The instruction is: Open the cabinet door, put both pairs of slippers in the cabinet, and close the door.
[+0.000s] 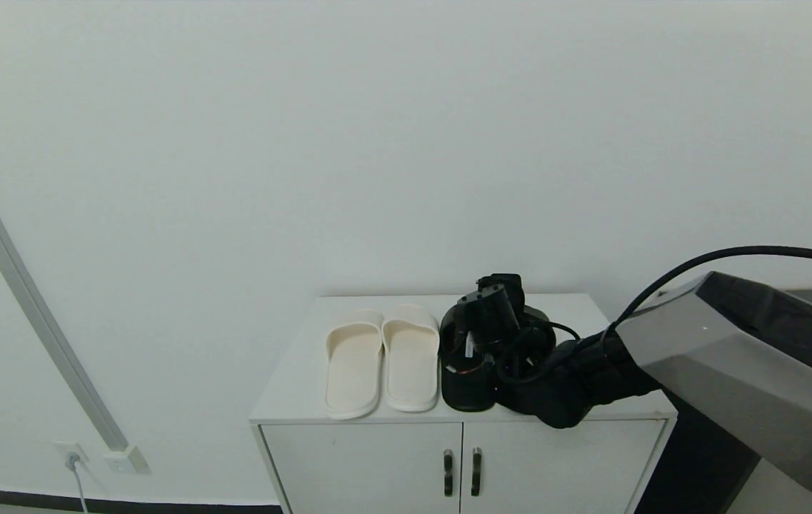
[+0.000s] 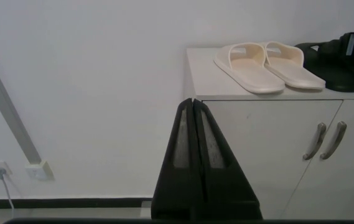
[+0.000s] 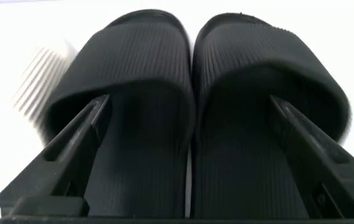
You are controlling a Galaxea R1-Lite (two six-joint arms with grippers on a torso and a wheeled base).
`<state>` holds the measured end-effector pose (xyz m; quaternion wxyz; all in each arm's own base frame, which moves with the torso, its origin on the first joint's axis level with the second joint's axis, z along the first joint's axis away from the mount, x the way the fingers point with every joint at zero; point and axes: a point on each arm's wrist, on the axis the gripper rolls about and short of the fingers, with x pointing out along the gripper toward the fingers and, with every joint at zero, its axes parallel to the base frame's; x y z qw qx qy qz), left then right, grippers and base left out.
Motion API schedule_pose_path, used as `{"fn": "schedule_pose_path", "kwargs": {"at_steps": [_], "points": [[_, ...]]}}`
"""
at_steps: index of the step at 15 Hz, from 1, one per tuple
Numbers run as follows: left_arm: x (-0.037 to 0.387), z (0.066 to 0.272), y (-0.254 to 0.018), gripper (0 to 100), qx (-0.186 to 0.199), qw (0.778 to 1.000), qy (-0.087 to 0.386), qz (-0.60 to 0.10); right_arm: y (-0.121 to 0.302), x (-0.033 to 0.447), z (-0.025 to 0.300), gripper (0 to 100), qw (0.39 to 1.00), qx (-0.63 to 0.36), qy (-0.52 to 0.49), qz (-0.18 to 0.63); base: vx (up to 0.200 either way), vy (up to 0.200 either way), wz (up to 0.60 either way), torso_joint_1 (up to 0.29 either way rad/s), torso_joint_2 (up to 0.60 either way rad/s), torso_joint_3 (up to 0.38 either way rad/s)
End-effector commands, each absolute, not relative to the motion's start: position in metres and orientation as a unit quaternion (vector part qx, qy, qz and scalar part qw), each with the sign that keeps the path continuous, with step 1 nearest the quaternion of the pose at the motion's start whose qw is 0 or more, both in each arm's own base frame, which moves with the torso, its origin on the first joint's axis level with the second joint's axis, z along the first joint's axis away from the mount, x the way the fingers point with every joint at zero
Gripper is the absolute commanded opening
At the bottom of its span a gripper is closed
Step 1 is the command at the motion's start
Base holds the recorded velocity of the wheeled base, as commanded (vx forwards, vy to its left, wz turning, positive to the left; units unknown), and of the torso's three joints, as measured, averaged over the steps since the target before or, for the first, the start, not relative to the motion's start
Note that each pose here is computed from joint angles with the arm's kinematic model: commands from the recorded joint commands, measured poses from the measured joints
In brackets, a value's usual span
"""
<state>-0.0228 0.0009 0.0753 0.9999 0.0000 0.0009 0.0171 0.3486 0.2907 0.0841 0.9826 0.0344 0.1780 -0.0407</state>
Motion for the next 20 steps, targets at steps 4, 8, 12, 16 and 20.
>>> {"fn": "schedule_pose_path", "kwargs": {"at_steps": [4,8,12,16,20], "points": [[-0.023,0.075,0.001,0,-0.001,1.000,0.001,0.017,0.291,0.370,0.064,100,0.981,0.024,0.185,-0.054,0.000,0.000,0.00,0.000,0.00,0.000],[-0.023,0.075,0.001,0,-0.001,1.000,0.001,0.017,0.288,0.390,0.054,100,0.981,0.019,0.180,-0.067,0.000,0.000,0.00,0.000,0.00,0.000],[-0.023,0.075,0.001,0,-0.001,1.000,0.001,0.017,0.286,0.396,0.052,100,0.981,0.018,0.178,-0.071,0.000,0.000,0.00,0.000,0.00,0.000],[-0.023,0.075,0.001,0,-0.001,1.000,0.001,0.018,0.283,0.399,0.049,0,0.981,0.011,0.180,-0.073,0.000,0.000,0.00,0.000,0.00,0.000],[-0.023,0.075,0.001,0,-0.002,1.000,0.001,0.018,0.281,0.399,0.054,0,0.981,0.009,0.177,-0.075,0.000,0.000,0.00,0.000,0.00,0.000]]}}
